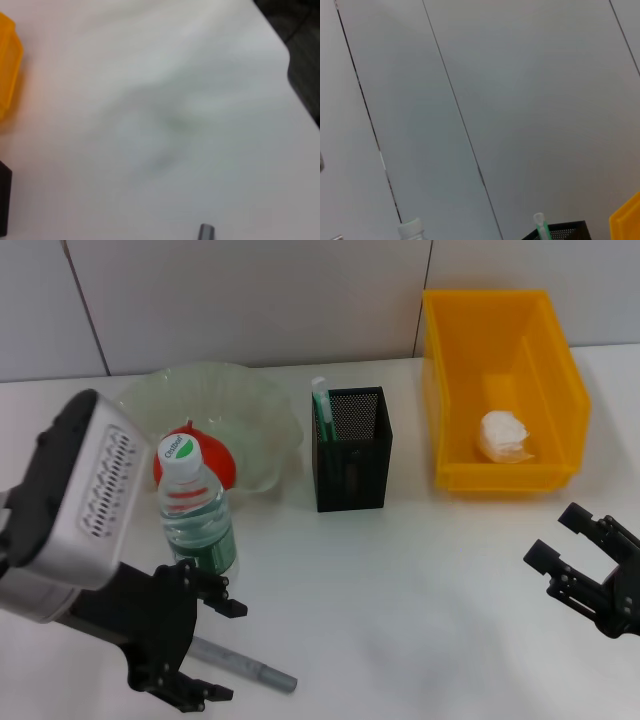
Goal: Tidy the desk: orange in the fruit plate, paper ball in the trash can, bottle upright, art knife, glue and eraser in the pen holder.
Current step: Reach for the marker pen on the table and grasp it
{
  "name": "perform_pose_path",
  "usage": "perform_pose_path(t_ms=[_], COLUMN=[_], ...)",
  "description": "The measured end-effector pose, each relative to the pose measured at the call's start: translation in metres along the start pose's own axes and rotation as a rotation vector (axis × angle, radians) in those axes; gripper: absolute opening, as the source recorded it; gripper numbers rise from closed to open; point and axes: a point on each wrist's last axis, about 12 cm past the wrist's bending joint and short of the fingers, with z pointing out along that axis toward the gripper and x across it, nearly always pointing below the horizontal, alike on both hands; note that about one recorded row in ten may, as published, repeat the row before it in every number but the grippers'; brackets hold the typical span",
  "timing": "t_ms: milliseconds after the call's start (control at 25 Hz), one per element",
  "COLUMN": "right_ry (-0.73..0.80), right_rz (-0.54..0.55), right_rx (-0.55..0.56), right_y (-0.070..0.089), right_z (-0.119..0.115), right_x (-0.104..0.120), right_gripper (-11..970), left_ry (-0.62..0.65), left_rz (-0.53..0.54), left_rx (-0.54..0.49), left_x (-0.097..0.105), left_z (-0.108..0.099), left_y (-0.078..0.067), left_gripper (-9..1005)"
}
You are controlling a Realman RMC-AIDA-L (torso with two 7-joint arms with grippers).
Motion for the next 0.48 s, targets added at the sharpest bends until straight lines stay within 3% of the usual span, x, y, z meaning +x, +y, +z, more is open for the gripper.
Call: perform_pose_path(t_ms=[480], right_ry=[-0.008], right_rz=[0.017], right_rx=[-0.009], right_y=[0.002], right_z=[0.0], right_x=[0.0], right_gripper=[825], left_ry=[0.157], left_rz=[0.083], left_rx=[-0.003], left_x=[-0.018], left_z=[0.012], left_y=[0.013], left_gripper=[765])
